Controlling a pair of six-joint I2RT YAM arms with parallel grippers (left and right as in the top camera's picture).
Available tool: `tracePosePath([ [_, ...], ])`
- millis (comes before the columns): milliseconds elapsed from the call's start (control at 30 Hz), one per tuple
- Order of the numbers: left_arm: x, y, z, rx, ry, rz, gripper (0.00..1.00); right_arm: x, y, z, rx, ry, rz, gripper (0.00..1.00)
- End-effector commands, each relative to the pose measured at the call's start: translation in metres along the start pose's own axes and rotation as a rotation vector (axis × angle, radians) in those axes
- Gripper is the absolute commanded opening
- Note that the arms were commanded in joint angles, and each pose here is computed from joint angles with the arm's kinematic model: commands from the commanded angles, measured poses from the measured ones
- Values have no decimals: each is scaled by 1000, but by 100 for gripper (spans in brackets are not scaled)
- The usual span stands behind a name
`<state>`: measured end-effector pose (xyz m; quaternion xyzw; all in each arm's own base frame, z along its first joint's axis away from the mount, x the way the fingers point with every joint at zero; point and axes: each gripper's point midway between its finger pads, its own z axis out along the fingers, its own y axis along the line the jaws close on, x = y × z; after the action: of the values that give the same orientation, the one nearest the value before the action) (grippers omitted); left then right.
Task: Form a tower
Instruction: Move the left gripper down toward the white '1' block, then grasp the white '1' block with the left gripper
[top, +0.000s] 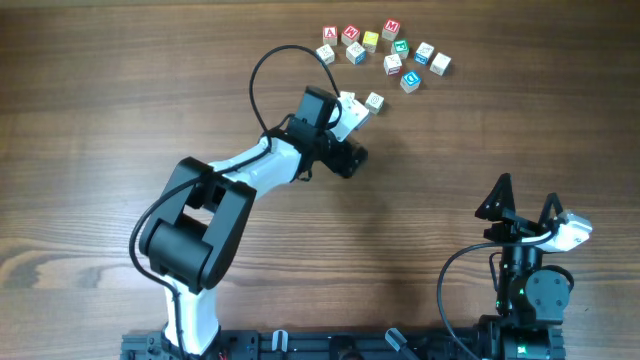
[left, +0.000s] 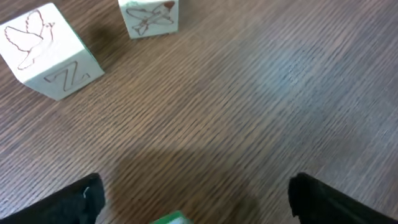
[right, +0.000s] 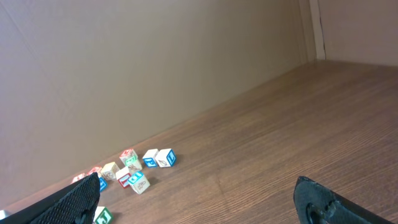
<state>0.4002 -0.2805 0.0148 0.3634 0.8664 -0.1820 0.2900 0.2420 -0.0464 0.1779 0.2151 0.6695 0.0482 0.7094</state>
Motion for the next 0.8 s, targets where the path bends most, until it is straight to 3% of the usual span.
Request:
tracePosePath([
  [0, -11, 4, -11, -30, -30, 12, 100, -2, 2, 0, -11, -8, -7, 100],
  [167, -37, 7, -37, -75, -95, 26, 100, -2, 2, 0, -11, -8, -7, 100],
  [333, 0, 8, -36, -92, 54, -61, 100, -2, 2, 0, -11, -8, -8, 100],
  [500, 12, 6, -34, -78, 103, 58, 100, -2, 2, 0, -11, -8, -7, 100],
  [567, 11, 7, -33, -80, 96, 60, 92, -2, 2, 0, -11, -8, -7, 100],
  [633, 13, 7, -32, -77, 103, 57, 78, -2, 2, 0, -11, -8, -7, 100],
  [767, 33, 5, -15, -54, 154, 45, 77, -2, 2, 0, -11, -8, -7, 100],
])
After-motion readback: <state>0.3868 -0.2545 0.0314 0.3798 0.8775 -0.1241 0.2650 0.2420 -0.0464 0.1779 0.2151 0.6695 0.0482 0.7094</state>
